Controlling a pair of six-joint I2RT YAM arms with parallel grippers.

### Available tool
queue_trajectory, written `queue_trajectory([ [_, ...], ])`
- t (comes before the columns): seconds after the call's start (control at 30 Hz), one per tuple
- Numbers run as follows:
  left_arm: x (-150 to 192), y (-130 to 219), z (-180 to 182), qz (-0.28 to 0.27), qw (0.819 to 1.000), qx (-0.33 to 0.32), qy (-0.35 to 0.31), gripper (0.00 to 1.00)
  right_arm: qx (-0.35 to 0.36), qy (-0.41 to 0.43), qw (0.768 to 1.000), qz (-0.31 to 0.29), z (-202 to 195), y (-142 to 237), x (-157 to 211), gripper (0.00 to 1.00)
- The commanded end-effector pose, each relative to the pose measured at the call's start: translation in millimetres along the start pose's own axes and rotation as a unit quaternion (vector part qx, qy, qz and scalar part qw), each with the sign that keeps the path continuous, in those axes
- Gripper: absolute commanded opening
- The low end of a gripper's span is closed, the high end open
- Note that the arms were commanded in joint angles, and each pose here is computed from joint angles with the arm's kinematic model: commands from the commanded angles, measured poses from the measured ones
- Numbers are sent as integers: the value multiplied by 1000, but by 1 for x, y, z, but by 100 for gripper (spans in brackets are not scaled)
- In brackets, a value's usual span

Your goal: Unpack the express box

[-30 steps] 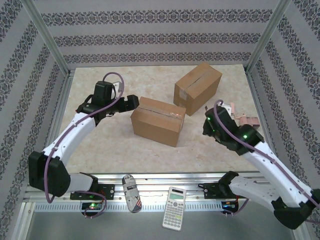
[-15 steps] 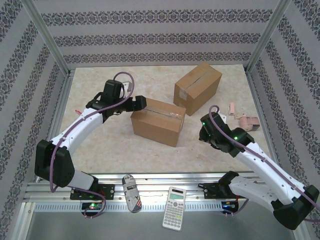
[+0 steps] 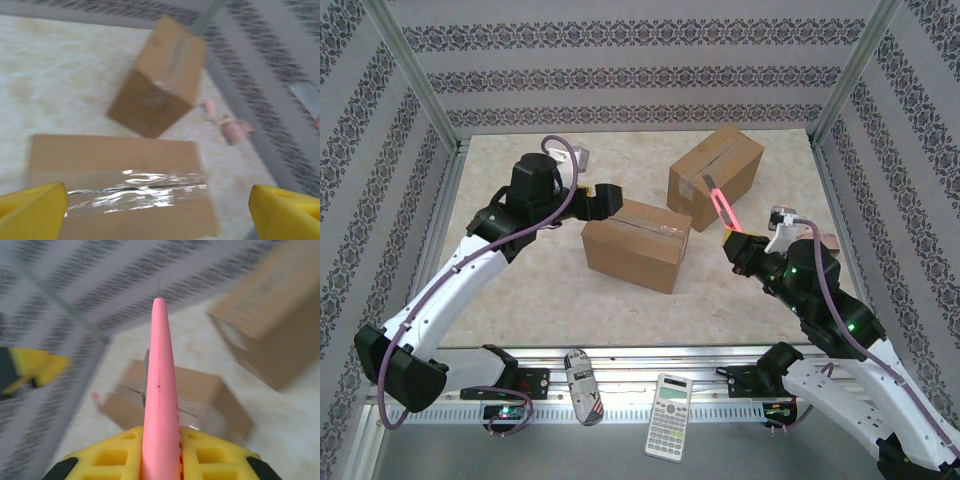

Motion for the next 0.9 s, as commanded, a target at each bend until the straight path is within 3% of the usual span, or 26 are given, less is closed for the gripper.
queue_trajectory([
  [0.0, 5, -10, -37, 35, 989, 144, -27, 94, -172, 41, 982, -68, 30, -17, -20, 0],
  [0.13, 9, -16, -65, 29, 970, 238, -45, 96, -228, 38, 968, -95, 41, -35, -32, 0],
  [0.37, 9, -14, -68, -49, 944, 326, -25, 100, -229, -3, 965, -125, 38, -57, -34, 0],
  [0.57, 6, -22, -67, -73, 935, 346, -12, 100, -243, -32, 962, -116, 36, -69, -26, 0],
  [0.73, 3, -23, -68, -103, 917, 386, -4, 100, -240, -53, 963, -109, 31, -76, -17, 0],
  [0.87, -2, -34, -71, -99, 915, 391, 6, 97, -251, -59, 960, -105, 32, -77, -16, 0],
])
Point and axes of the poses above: each hand's point on the last joint's axis, 136 mm out from that joint toward the fingers, its own y axis back along the fingers, its own z axis along the line the jaws close on, x = y × z, the point moved 10 cm from there along y, back along the fingers, and after that the axes turned 13 degrees about y, right-handed, at the moved point
